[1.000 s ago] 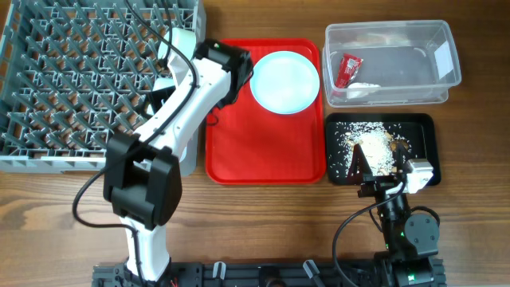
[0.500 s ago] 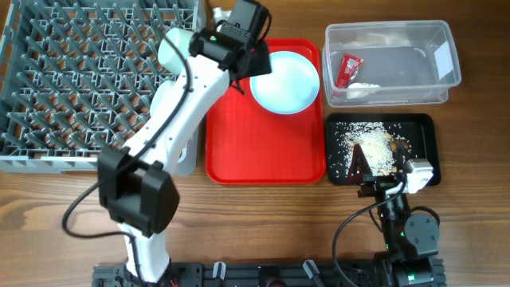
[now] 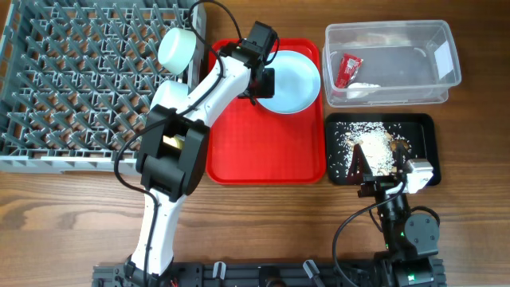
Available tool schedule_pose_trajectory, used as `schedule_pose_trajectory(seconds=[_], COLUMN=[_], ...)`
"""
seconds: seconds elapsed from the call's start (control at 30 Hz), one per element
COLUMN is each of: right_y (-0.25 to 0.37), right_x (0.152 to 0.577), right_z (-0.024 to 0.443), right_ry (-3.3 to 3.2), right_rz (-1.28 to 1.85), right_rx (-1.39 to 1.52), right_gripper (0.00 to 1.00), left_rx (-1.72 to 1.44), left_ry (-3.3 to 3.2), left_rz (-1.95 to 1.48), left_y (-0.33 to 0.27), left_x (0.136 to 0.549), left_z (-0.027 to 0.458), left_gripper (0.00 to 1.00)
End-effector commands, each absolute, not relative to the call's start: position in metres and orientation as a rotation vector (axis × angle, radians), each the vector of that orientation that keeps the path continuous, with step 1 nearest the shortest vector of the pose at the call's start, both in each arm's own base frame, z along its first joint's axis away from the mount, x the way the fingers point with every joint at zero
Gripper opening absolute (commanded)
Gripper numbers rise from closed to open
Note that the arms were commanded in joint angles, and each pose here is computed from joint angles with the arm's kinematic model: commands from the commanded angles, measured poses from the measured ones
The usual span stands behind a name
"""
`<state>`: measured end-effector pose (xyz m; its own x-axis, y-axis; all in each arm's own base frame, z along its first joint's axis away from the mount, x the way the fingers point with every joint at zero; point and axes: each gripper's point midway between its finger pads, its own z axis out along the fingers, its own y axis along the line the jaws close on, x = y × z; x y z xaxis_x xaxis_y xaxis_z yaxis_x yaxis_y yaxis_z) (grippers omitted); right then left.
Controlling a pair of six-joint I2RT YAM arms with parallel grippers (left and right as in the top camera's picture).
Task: Sort waste into correct bins and load items into the dishwasher rack
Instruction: 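Grasp and lift the white plate off the red tray, then stand the white plate upright in the dish rack and release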
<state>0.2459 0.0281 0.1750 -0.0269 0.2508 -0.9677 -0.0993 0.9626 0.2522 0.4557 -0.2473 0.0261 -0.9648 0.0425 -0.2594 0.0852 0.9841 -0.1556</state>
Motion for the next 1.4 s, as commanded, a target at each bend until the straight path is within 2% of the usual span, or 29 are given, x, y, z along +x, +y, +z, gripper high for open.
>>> schedule_pose_trajectory(seconds=[0.0,0.07,0.13,0.2,0.23,0.3,0.43,0.53,0.67,0.8,1.13,1.23,1.37], right_y=[0.023,0.023,0.023,0.023,0.023,0.023,0.023,0.023,0.023,0.023,0.023,0.023,0.023], right_x=[0.246,0.246,0.246,0.246,0.246,0.246,0.246,0.246,0.246,0.246,0.246,0.246,0.246], right_z=[0.178,0.178,0.178,0.178,0.178,0.178,0.178,0.178,0.178,0.178,0.178,0.178,0.178], right_ry=[1.557,1.556,1.557,1.557,1.557,1.557,1.556,1.556,1.557,1.557,1.557,1.557,1.557], right_rz=[0.251,0.251,0.251,0.251,0.251,0.251,0.251,0.251,0.251,0.251,0.251,0.251,0.251], right_rx=[0.126,0.126,0.125,0.126,0.125,0.126,0.126,0.126,0.125,0.126,0.125,0.126,0.126], right_gripper=[1.0,1.0,1.0,1.0,1.0,1.0,1.0,1.0,1.0,1.0,1.0,1.0,1.0], left_rx=[0.102,0.103,0.104,0.109,0.111,0.111,0.104,0.078,0.017,-0.061,-0.3,-0.355,-0.498], left_ry=[2.894,2.916,2.946,2.989,3.012,3.041,3.054,3.024,2.898,2.739,2.163,2.091,2.092], left_rz=[-0.275,-0.267,-0.26,-0.291,-0.309,-0.317,-0.312,-0.303,-0.162,0.127,0.978,1.131,1.173], left_y=[-0.25,-0.249,-0.248,-0.251,-0.253,-0.253,-0.249,-0.239,-0.203,-0.149,-0.002,0.027,0.06], left_x=[0.451,0.448,0.443,0.435,0.431,0.426,0.421,0.425,0.437,0.436,0.39,0.382,0.38], left_z=[0.027,0.019,0.01,0.0,-0.005,-0.01,0.0,0.029,0.104,0.175,0.343,0.357,0.338], left_gripper=[0.46,0.46,0.37,0.33,0.27,0.04,0.04,0.04,0.04,0.04,0.04,0.04,0.04])
